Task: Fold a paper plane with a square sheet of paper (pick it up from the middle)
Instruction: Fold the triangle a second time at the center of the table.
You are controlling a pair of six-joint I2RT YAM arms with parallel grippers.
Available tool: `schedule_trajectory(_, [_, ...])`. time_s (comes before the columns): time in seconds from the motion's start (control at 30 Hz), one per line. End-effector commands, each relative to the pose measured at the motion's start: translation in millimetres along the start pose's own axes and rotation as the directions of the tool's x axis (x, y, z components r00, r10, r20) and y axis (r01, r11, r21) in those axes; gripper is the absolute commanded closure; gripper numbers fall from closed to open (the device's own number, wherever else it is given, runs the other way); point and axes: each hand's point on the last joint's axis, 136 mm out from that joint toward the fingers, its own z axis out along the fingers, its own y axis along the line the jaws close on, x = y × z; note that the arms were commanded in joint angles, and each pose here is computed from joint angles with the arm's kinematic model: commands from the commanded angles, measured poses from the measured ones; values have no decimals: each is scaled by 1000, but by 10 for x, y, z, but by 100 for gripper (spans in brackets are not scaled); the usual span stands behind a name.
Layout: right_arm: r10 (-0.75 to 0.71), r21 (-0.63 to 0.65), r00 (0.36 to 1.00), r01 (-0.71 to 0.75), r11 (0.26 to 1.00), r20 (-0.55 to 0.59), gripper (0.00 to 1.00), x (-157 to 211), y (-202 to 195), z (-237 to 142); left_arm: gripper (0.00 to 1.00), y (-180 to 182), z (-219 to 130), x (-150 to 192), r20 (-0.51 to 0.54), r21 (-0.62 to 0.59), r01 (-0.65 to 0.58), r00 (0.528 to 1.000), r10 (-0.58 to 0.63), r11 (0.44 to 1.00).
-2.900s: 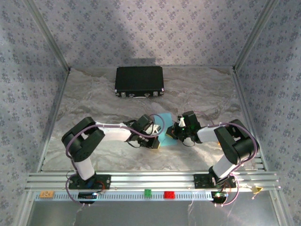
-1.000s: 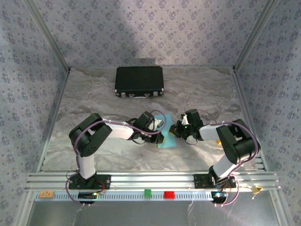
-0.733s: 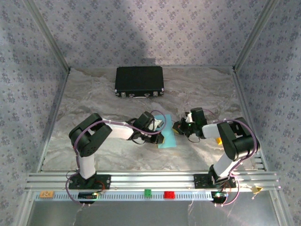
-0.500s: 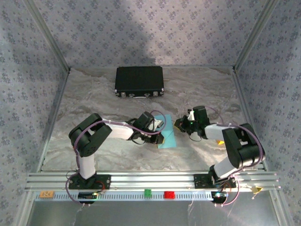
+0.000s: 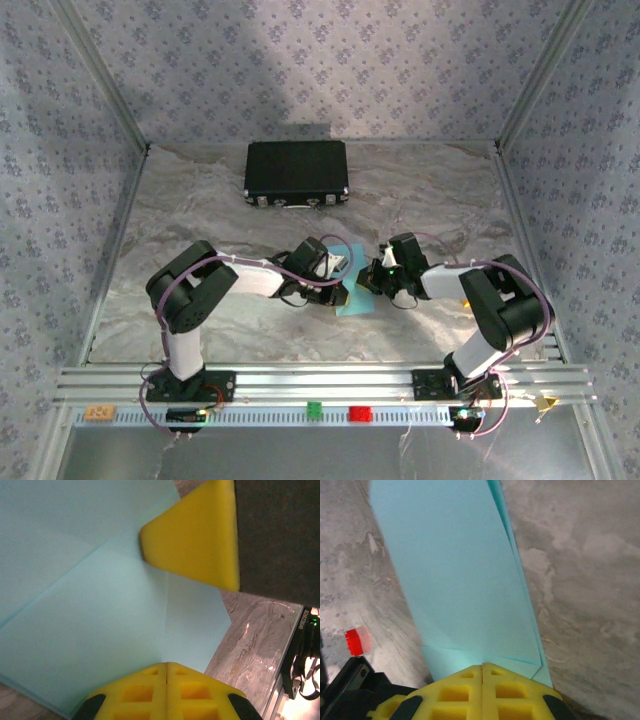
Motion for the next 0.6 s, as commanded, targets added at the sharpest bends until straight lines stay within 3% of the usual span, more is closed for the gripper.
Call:
schedule_trajectory(0.0, [40, 156, 999, -37, 987, -14, 100, 105, -396, 10, 100, 115, -33, 191, -65, -55, 53, 996, -56, 997])
schedule_trajectory(0.33, [39, 161, 999, -36, 986, -14, 100, 121, -402, 9, 98, -273, -58, -218, 9, 47, 35, 999, -36, 998])
schedule_trajectory(0.57, [43, 159, 999, -40, 986, -15, 100, 130, -407, 11, 97, -190, 101, -293, 0, 33, 68, 998, -68, 997])
